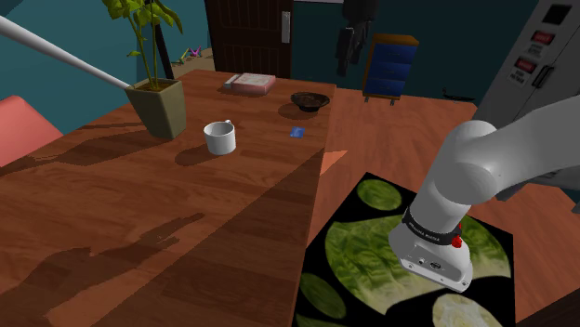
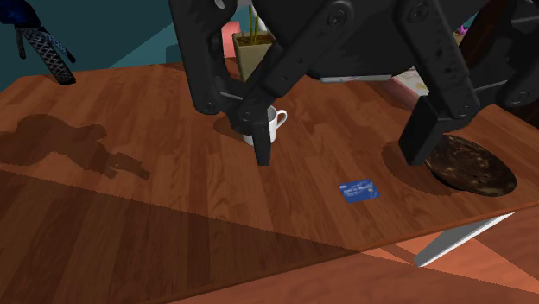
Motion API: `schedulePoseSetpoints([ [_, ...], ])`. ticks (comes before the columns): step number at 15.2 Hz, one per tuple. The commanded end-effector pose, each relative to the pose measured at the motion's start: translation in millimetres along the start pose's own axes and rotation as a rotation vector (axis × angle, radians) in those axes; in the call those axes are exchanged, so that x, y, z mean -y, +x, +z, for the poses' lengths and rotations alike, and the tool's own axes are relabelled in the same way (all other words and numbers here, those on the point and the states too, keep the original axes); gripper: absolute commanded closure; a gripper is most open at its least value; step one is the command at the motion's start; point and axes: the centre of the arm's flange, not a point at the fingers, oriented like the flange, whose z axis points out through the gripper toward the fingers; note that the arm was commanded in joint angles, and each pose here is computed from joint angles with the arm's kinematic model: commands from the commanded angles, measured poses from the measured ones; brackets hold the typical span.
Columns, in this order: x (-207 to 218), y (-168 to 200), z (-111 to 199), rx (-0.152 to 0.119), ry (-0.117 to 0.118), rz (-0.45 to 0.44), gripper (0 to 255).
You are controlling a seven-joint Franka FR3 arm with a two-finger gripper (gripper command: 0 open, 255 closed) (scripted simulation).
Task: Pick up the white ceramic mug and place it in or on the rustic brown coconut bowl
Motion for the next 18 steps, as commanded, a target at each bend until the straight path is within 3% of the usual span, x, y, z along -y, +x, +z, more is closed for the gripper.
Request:
schedulePoseSetpoints([
  [1, 0, 0, 0, 0.000, 0.000, 0.000, 0],
  [18, 72, 185, 111, 0.027, 0.017, -0.054, 0],
])
